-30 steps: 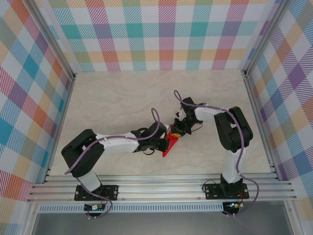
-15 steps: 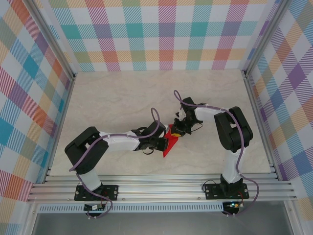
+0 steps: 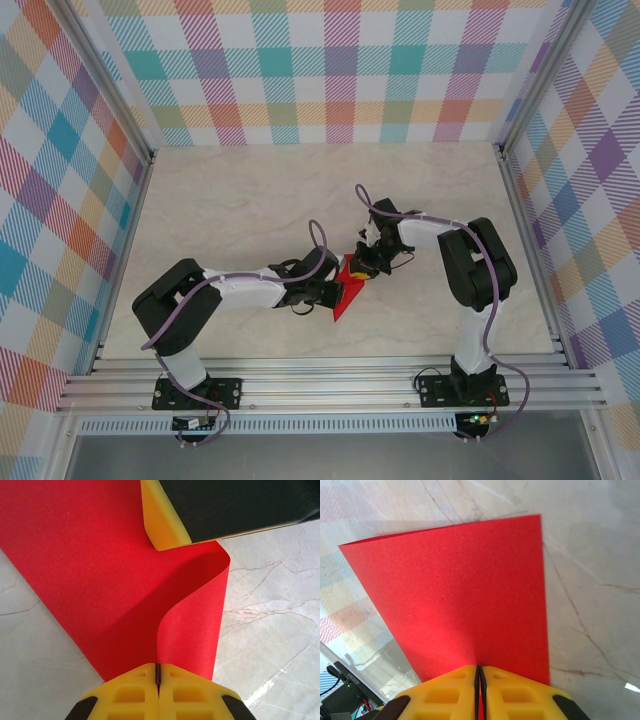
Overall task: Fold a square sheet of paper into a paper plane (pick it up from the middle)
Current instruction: Third fold the triangle at the center of the table.
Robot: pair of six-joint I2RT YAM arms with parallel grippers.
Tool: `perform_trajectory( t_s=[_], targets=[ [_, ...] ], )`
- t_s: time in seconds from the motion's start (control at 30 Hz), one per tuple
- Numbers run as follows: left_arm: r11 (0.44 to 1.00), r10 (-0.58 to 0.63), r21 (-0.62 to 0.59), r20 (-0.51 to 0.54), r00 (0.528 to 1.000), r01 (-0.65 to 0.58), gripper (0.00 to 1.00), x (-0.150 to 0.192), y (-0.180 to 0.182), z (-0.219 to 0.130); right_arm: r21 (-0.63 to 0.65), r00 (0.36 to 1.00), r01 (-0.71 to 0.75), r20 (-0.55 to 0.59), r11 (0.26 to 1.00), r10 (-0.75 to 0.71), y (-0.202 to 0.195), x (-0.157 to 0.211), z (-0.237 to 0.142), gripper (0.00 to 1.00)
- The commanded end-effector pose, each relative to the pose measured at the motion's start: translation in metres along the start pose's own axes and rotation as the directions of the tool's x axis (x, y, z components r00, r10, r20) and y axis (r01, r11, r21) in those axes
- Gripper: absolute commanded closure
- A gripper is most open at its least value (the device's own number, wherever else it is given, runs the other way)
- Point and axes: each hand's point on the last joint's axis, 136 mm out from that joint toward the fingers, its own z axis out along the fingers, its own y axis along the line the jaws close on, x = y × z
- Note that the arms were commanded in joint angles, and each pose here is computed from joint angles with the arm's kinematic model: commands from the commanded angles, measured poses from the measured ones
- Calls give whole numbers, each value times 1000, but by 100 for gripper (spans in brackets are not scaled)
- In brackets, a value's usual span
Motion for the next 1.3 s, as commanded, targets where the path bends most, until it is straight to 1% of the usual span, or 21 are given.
perform_trajectory(
  t_s=[0.0,0.77,1.0,1.1,1.27],
  targets=[
    [999,0,-32,9,1000,0,95,-3,9,-2,72,999,-21,-32,997,23,-19,7,9,87],
    [997,-48,-67,-6,999,47,94,10,22,7,64,999,-26,-31,998,28,-17,6,9,86],
    [998,-36,-47,2,999,36,93,4,16,8,64,999,-27,-35,998,30,-18,7,10,86],
    [998,-26,-58,5,1000,26,93,2,17,7,71,999,-29,-34,997,31,-20,7,10,86],
    [997,-30,-71,-8,1000,29,93,7,21,8,72,999,-29,-28,997,31,-19,7,9,86]
  ],
)
